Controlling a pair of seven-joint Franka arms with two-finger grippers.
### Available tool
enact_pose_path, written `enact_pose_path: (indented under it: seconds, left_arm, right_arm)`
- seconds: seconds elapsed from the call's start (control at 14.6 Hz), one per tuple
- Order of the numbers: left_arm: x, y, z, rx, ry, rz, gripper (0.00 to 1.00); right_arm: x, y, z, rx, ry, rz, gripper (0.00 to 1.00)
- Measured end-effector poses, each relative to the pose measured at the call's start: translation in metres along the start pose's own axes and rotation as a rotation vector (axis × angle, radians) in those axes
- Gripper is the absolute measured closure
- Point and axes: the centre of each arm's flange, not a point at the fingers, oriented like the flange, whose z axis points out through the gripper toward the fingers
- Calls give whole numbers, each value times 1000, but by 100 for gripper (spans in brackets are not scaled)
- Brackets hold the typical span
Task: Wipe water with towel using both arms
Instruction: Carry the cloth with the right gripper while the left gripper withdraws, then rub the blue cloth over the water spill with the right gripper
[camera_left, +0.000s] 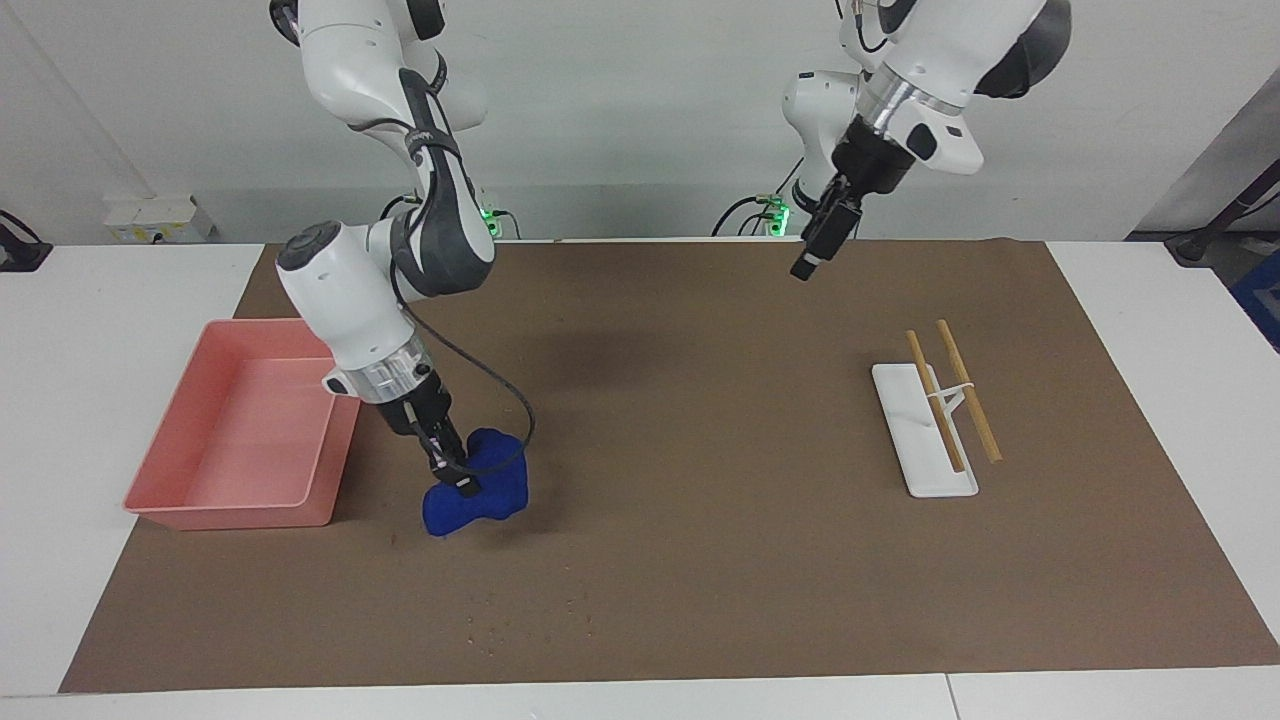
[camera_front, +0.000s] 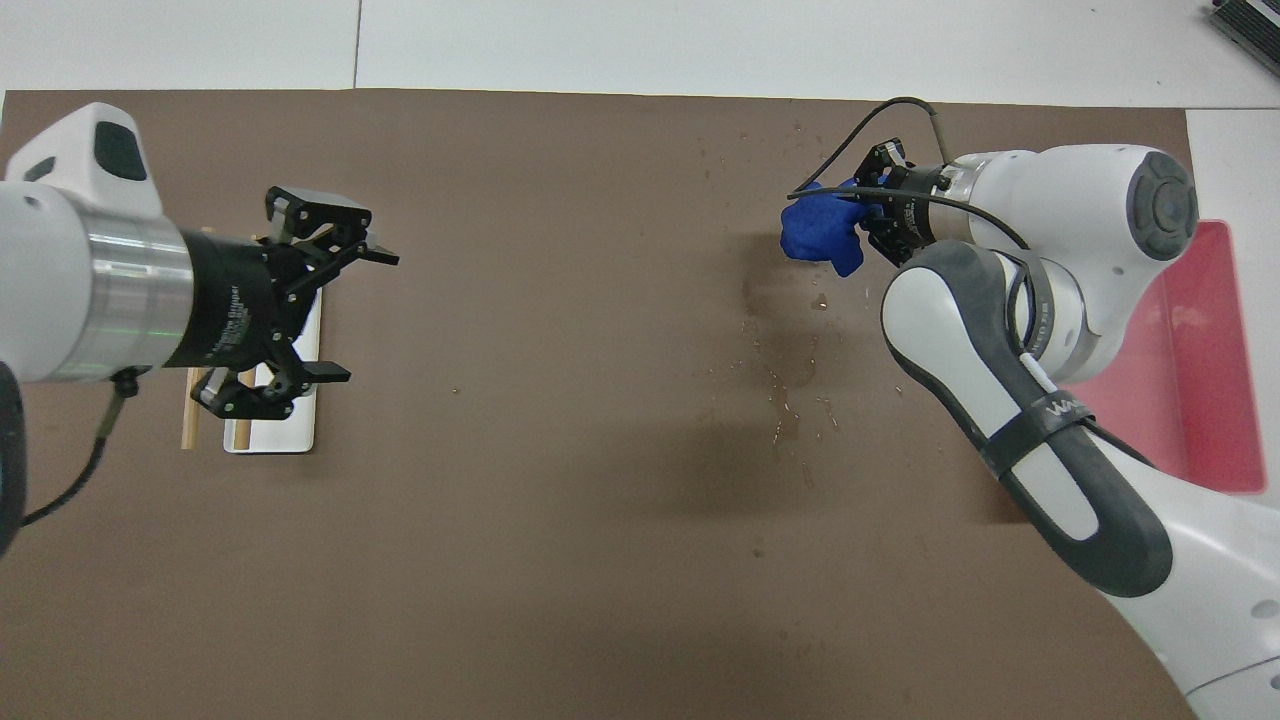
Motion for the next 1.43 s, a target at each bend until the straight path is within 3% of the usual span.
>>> enact_pose_path:
  seconds: [0.27, 0.55, 0.75, 1.16, 1.43]
  left_arm:
    - [51, -24, -12, 79, 64, 201, 0]
    - [68, -46, -19, 260, 127, 431, 0]
    - [80, -58, -29, 331, 127, 555, 0]
    - [96, -64, -37, 330, 133, 591, 0]
    - [117, -70, -55, 322, 139, 759, 0]
  right_arm:
    - [19, 17, 37, -30, 9, -1, 82]
    - [28, 33, 56, -98, -17, 21, 82]
    - [25, 44, 61, -188, -70, 29, 82]
    - [15, 77, 63, -268, -102, 42, 82]
    - [-9, 95, 58, -334, -141, 25, 82]
